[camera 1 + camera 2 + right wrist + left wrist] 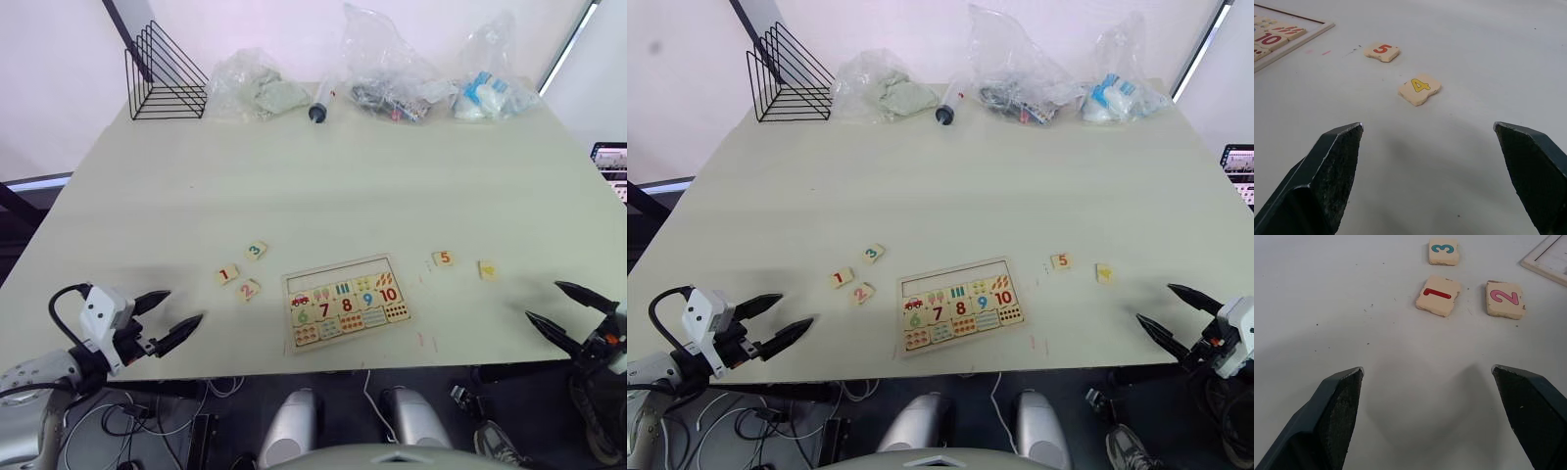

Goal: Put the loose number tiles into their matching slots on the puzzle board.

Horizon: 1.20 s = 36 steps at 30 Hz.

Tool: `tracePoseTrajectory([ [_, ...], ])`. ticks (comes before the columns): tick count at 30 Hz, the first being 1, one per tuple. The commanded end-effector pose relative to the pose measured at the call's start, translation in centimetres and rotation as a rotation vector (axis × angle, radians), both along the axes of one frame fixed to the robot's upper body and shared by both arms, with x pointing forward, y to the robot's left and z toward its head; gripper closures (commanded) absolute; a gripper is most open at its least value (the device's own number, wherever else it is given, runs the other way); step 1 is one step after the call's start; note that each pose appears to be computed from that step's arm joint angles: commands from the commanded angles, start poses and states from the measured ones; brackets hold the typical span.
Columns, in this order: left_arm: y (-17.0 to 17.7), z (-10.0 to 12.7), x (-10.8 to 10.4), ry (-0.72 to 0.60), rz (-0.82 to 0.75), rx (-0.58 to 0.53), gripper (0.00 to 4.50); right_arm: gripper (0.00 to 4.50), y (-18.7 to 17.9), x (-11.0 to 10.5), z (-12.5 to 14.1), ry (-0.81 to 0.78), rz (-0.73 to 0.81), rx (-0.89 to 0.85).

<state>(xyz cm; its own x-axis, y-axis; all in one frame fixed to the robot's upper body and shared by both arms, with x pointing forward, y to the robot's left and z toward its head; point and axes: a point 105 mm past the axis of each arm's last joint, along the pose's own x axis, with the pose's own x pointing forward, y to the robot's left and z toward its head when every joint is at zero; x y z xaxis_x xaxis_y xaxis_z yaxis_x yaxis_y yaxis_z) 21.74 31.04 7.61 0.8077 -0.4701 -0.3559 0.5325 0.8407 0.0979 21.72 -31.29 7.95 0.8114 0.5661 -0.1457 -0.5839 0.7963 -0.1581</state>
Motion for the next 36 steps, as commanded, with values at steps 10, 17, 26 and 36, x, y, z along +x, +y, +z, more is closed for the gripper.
tracePoseTrajectory([
  [10, 0.1, 1.2, 1.3, -0.051, -0.023, 0.013, 0.05, 0.0, -0.2, -0.5, 0.2, -0.047, 0.011, 0.015],
  [17, 0.1, 1.0, 1.1, -0.046, -0.026, 0.015, 0.05, 0.0, 0.0, -0.4, 0.3, -0.053, 0.024, 0.02],
  [26, 0.4, 1.0, 0.9, -0.043, -0.029, 0.023, 0.05, 0.0, 0.2, -0.2, 0.6, -0.065, 0.043, 0.024],
  [36, 0.2, 1.2, 0.8, -0.04, -0.084, 0.051, 0.05, 0.0, 1.5, 0.3, 1.5, -0.093, 0.106, 0.022],
])
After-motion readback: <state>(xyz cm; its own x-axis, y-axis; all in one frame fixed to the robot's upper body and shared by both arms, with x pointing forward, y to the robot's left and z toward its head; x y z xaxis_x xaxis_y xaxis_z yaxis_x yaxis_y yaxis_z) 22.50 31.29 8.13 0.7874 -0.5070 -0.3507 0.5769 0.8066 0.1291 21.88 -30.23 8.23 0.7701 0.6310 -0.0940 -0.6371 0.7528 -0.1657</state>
